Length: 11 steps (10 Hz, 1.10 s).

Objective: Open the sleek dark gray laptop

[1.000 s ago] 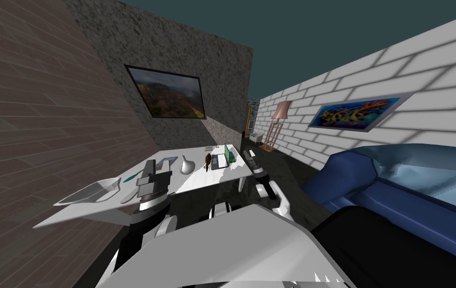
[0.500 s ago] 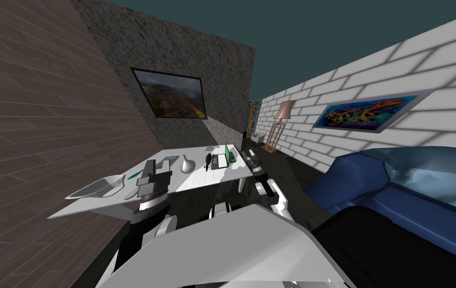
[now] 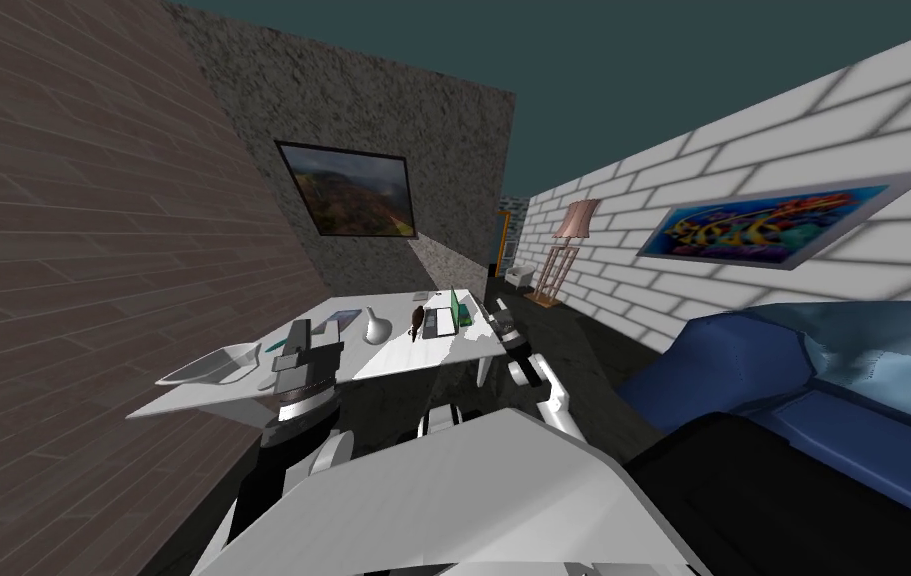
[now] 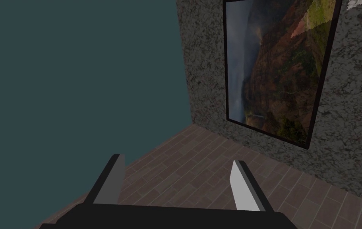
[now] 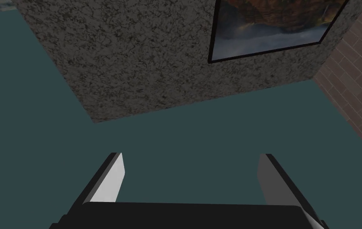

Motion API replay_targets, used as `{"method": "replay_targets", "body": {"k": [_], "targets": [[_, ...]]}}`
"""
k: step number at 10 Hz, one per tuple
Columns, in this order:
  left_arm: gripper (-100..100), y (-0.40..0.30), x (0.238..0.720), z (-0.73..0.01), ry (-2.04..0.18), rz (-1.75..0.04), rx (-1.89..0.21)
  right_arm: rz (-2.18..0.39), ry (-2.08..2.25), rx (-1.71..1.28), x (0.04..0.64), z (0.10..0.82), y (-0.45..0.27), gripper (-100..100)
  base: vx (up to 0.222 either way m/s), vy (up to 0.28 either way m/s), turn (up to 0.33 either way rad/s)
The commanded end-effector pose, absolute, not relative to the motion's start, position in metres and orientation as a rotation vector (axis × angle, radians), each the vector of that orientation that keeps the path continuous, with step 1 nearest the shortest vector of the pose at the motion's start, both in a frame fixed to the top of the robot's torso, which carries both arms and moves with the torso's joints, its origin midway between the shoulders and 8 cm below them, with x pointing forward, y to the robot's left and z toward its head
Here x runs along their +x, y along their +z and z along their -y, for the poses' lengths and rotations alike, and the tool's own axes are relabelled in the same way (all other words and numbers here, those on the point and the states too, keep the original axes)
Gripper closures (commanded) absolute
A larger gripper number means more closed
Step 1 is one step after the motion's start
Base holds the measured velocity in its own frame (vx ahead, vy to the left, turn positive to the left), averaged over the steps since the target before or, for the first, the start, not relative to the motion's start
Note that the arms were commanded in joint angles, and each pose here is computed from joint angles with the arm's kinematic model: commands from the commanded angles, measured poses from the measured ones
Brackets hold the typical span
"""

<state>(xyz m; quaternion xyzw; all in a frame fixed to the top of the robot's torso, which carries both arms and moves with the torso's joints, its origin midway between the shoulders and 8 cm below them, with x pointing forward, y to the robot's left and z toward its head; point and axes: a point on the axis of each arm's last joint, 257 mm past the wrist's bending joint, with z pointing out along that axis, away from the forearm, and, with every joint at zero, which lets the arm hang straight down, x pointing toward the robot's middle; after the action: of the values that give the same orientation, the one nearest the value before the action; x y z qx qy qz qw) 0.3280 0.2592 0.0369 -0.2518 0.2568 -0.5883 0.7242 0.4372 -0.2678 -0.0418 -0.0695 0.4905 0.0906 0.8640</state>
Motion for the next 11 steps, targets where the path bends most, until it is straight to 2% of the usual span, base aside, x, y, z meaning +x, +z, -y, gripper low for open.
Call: {"method": "replay_targets", "body": {"k": [1,11], "targets": [[0,0.037,0.328,-0.259,-1.298,-0.567,-0.556,-1.052,0.075,-0.214,0.449,0.27,-0.052,-100,-0.002,-0.037,0.069],[0,0.037,0.328,-0.259,-1.298,-0.567,-0.556,-1.132,-0.292,-0.449,0.488,0.278,-0.1,-100,0.004,-0.032,0.064]]}}
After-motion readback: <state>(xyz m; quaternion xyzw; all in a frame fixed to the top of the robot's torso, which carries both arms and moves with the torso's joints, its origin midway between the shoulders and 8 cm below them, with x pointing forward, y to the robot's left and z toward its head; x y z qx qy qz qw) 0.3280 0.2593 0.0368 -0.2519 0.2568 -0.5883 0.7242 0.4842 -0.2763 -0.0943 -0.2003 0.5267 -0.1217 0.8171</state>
